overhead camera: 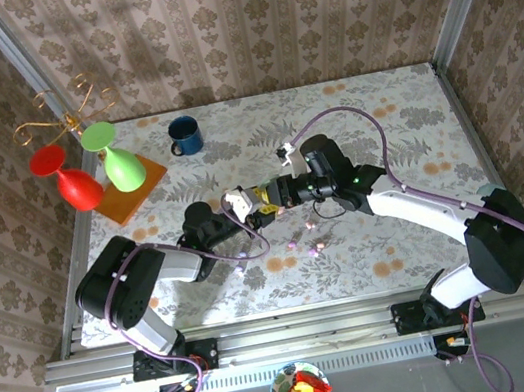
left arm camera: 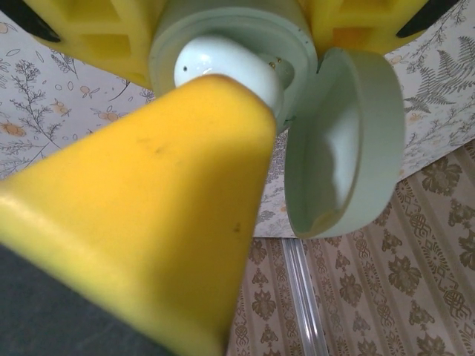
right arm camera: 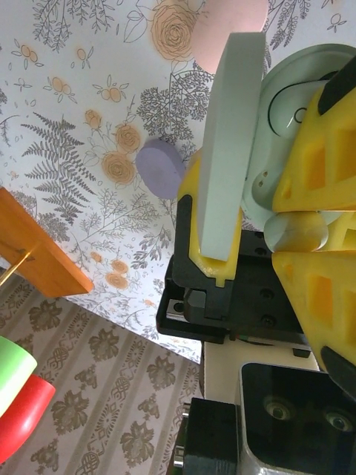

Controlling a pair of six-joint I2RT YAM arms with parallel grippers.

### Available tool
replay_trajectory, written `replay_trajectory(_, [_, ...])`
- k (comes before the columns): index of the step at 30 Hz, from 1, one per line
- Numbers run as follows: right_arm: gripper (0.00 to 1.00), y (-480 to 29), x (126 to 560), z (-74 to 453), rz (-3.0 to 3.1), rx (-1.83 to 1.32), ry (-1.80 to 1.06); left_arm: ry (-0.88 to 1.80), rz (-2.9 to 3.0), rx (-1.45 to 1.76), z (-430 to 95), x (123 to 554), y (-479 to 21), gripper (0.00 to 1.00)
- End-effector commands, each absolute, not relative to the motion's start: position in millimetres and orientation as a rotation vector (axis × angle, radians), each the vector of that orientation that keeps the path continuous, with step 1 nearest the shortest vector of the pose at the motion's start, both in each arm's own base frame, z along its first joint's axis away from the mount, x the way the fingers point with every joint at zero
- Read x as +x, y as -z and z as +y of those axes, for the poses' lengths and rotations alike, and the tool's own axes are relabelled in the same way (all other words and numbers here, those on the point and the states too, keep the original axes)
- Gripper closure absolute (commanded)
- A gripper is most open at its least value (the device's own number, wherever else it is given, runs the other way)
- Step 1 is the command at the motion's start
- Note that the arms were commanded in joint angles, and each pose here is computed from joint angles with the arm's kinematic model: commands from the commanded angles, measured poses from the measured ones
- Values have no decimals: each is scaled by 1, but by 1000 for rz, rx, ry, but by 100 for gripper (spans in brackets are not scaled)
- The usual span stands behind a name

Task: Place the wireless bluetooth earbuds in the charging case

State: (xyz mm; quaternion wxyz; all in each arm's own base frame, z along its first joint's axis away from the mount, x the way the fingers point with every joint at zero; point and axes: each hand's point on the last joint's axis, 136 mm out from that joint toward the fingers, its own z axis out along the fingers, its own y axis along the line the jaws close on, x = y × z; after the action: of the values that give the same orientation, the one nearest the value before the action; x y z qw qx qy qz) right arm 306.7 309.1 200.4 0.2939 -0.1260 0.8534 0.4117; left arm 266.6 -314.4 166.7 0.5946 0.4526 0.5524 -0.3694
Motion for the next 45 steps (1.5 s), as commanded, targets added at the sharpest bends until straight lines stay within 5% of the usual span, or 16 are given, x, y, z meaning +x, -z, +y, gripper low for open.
replay_trajectory(1, [82, -199, 308, 314, 2285, -332, -1100, 840, 1177, 1047, -316, 262, -194, 82])
replay_trajectory(13, [70, -188, 314, 297, 2342, -231, -973, 839, 1173, 1026, -315, 263, -201, 85])
replay_trajectory(26, [54, -238, 302, 287, 2184, -292, -999, 835, 1177, 1028, -314, 263, -199, 86])
replay_trajectory(36, [52, -276, 295, 278, 2054, -413, -936, 870, 1142, 1082, -316, 251, -198, 86])
replay_trajectory(45, [51, -256, 319, 293, 2211, -428, -888, 898, 1106, 1114, -317, 242, -202, 87])
